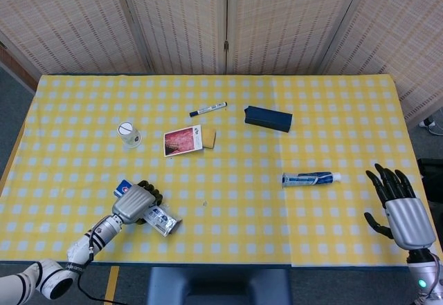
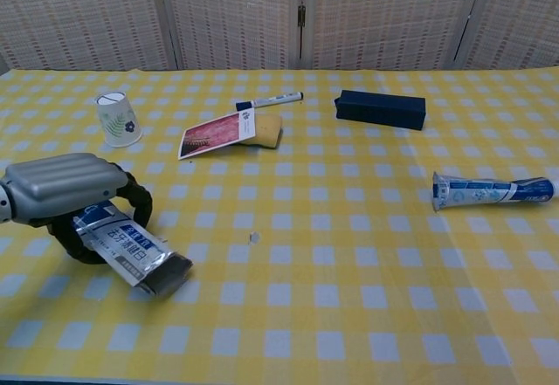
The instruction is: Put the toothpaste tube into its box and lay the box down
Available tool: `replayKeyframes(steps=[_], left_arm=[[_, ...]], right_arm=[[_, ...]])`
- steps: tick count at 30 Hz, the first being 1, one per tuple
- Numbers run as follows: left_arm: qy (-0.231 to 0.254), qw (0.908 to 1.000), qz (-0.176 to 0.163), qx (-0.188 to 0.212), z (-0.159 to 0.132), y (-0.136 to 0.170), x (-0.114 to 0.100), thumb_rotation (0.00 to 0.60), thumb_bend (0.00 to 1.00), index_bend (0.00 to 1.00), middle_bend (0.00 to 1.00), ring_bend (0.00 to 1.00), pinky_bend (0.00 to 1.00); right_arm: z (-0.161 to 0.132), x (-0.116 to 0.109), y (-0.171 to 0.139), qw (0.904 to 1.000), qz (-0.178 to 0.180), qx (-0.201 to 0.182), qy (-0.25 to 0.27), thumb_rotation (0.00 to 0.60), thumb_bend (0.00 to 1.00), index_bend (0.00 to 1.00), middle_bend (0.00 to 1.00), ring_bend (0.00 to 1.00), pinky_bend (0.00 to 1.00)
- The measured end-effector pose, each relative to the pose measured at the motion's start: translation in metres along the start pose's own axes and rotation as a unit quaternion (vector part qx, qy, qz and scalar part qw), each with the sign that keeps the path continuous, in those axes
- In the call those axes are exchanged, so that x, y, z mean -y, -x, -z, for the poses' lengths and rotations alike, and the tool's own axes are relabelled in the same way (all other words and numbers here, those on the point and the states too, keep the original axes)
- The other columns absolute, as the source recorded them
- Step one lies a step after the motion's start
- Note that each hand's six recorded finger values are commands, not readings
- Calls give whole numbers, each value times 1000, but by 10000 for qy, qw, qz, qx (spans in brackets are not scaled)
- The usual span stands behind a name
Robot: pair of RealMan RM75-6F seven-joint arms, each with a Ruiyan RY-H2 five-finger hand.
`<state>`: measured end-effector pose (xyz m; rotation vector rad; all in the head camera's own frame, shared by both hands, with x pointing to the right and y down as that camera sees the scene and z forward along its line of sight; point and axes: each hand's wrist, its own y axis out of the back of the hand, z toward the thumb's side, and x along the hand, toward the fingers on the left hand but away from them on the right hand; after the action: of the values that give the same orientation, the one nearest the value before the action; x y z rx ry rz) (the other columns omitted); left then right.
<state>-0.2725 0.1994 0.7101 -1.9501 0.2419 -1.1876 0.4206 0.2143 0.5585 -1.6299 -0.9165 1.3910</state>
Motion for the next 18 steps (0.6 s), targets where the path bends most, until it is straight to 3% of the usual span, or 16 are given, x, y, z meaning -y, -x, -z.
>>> replayKeyframes(steps=[6,10,18], left_arm=[[305,9990,-323,-59,-1,4,-11,600,333,547,511,411,369],[582,9964,-520,-320,5,8,-17,600,333,539,516,427,390],[732,9941,-441,-670,14,15,-17,600,333,492,511,390,371]], right_arm=[[-1,2,1,10000,-30,-12,14,600,313,0,0,0,0],[-2,3,1,10000,-50,-29,11,600,313,0,0,0,0],[-2,2,1,10000,-30,-43,12,600,313,0,0,0,0]])
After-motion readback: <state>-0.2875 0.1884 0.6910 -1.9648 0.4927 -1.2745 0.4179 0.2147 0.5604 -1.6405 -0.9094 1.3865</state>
